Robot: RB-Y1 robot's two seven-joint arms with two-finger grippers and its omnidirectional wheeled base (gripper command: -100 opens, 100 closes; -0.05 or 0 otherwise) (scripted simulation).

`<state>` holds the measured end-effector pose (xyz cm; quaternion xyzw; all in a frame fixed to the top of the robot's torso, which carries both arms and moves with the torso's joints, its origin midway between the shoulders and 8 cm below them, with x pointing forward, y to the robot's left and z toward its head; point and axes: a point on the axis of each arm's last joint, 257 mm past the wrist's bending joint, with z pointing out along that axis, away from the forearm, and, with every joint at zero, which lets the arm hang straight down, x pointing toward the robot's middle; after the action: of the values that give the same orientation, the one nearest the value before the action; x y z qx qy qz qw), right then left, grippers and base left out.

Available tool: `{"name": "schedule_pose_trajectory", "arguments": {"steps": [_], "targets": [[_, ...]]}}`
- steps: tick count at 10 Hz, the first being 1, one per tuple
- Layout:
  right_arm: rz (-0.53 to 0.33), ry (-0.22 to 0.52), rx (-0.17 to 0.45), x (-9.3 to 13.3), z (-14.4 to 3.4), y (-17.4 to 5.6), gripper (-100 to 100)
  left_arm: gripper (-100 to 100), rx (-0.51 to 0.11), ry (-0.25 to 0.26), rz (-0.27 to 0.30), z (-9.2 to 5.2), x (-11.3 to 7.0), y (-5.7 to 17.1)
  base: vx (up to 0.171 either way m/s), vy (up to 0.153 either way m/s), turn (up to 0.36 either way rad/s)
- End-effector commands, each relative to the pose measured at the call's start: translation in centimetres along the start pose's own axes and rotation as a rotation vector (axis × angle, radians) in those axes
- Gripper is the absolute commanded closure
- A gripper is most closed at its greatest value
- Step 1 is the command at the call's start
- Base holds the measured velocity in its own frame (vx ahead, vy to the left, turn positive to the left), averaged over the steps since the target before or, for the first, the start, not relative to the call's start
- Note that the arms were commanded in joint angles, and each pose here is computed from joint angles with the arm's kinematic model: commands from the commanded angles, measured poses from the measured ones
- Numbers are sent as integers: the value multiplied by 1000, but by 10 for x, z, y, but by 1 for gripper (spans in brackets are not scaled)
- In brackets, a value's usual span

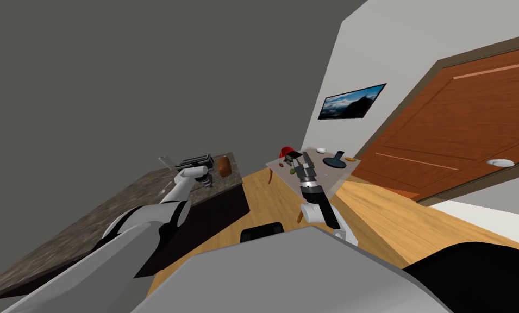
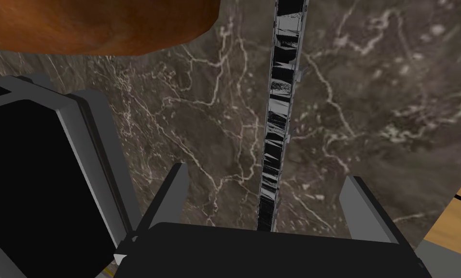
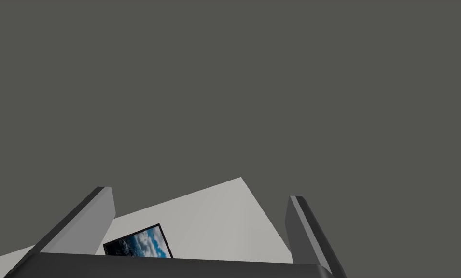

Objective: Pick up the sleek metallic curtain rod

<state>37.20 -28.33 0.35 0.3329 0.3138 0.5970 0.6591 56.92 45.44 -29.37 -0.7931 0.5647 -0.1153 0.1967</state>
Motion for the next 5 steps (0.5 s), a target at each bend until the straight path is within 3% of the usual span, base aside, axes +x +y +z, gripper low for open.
{"name": "schedule_pose_trajectory", "arguments": {"steps": [1, 2, 3, 4, 5], "targets": [[0, 0, 0, 0, 0, 0, 0, -100, -32, -2, -18, -1, -3, 4, 27, -38, 3], [0, 0, 0, 0, 0, 0, 0, -100, -20, -1, -11, -1, -1, 2, 11, -15, 1], [0, 0, 0, 0, 0, 0, 0, 0, -23, -1, -12, -1, -2, 3, 0, 0, 0], [0, 0, 0, 0, 0, 0, 0, -100, -22, 7, 1, 4, 16, 4, 19, 23, 128], [0, 0, 0, 0, 0, 0, 0, -100, -22, 11, 8, 5, 24, 5, 32, 40, 132]]}}
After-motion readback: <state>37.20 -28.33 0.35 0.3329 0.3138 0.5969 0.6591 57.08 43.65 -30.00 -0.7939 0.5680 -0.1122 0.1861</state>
